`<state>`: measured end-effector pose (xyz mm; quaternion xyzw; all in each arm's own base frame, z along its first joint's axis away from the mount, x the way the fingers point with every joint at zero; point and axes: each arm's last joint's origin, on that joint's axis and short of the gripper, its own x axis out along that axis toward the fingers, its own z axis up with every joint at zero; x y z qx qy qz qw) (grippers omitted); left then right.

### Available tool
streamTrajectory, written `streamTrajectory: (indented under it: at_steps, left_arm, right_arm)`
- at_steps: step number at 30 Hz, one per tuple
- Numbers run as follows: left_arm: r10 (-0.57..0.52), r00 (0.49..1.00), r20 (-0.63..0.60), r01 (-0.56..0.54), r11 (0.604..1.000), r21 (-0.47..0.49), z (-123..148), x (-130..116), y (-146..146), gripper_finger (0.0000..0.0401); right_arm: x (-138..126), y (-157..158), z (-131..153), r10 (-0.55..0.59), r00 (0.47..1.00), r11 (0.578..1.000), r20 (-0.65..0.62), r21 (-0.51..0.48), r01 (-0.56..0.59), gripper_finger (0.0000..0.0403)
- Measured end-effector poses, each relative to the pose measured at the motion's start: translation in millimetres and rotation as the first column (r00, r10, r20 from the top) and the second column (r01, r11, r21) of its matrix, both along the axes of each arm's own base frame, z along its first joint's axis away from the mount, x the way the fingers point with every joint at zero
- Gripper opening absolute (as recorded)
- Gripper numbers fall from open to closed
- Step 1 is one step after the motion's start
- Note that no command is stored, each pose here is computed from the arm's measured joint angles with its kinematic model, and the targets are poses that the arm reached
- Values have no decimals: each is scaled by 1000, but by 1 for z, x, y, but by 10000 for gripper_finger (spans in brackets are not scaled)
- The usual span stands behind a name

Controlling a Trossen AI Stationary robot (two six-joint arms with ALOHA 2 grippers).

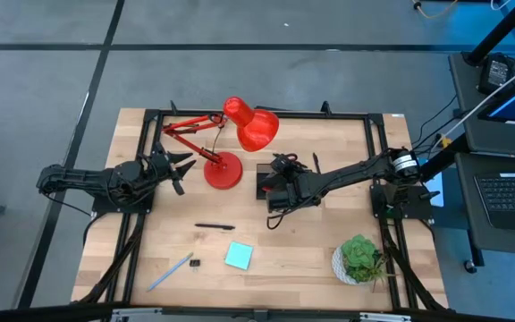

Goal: Pick and place office supplies into organizer
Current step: Put the black scissor into the black desk organizer

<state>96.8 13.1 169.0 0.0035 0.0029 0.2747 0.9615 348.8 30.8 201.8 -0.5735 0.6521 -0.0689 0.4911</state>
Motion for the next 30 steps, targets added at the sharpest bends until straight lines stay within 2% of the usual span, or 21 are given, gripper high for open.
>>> streamTrajectory:
  at_steps: [8,13,20,30]
  left_arm:
    - [0,1000,0,0,1000,0,0,0,0,118]
    - [0,1000,0,0,1000,0,0,0,0,118]
    - [0,1000,0,0,1000,0,0,0,0,118]
    - [0,1000,-9,0,1000,13,0,0,0,118]
  right_arm:
    - [0,0,0,3,1000,1000,-7,-1,-3,116]
    - [0,0,0,3,1000,1000,-8,1,-3,159]
    - [0,-1,2,0,1000,996,12,-87,1,211]
    - [-2,18,2,55,998,995,12,-86,-54,218]
